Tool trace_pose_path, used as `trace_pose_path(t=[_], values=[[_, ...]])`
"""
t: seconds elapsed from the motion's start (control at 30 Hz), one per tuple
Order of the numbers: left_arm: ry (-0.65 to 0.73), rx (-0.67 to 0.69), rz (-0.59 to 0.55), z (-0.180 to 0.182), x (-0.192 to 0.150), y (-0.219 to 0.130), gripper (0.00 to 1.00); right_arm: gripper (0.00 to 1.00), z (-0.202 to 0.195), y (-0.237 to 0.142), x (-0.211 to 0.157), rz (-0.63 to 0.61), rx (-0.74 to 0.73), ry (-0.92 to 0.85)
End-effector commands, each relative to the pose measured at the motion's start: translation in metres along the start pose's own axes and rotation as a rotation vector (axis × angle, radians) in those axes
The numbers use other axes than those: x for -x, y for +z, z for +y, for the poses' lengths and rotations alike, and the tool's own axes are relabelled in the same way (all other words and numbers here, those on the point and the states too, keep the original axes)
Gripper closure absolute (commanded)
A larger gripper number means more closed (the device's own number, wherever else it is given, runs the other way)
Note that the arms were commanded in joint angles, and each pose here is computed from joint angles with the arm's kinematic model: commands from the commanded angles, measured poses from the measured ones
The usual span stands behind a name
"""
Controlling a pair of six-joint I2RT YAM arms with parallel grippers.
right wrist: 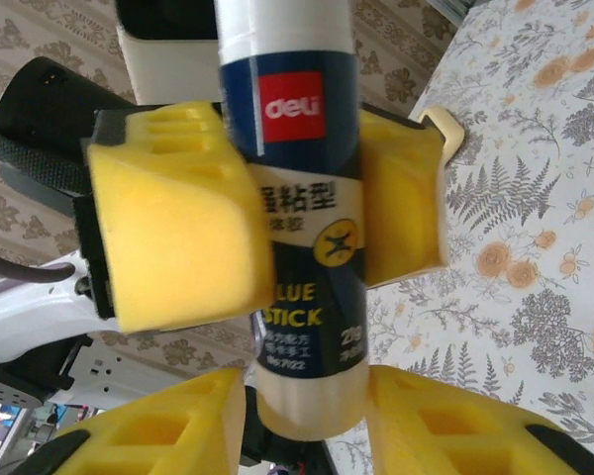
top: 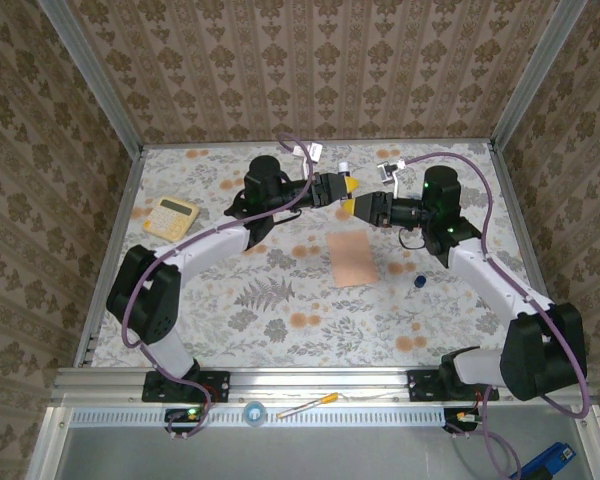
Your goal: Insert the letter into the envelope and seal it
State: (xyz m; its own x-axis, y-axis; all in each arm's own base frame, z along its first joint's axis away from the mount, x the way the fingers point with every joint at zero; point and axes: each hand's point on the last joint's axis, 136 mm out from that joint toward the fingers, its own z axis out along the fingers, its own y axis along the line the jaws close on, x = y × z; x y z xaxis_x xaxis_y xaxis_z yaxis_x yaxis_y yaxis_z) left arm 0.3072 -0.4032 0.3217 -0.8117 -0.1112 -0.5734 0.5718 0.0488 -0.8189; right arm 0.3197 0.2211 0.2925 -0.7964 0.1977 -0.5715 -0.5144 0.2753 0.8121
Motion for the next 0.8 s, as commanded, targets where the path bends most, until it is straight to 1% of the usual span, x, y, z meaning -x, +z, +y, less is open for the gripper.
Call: trace_pose_path(t=[0.0,0.23,0.4,0.5,0.57,0.77], values=[[0.066,-0.061,-0.038,-0.032,0.012,-0.003,0.94,0.64,0.013,0.004,0.006,0.0,0.042,-0.047],[0.065,-0.059,-0.049,-0.032,0.014,-0.004,0.94,0.68,0.01,0.006,0.006,-0.008,0.032,-0.04],[0.058,-0.058,-0.058,-0.031,0.016,-0.004,0.95,0.77,0.01,0.005,0.01,-0.03,0.019,-0.039],[0.05,-0.051,-0.069,-0.029,0.017,-0.003,0.95,0.81,0.011,0.004,0.013,-0.053,-0.001,-0.04],[0.041,-0.033,-0.069,-0.026,0.015,-0.001,0.95,0.82,0.009,0.004,0.014,-0.067,-0.032,-0.039],[0.035,0.024,-0.062,-0.021,0.007,0.008,0.95,0.83,0.0,0.004,0.015,-0.103,-0.166,-0.061]])
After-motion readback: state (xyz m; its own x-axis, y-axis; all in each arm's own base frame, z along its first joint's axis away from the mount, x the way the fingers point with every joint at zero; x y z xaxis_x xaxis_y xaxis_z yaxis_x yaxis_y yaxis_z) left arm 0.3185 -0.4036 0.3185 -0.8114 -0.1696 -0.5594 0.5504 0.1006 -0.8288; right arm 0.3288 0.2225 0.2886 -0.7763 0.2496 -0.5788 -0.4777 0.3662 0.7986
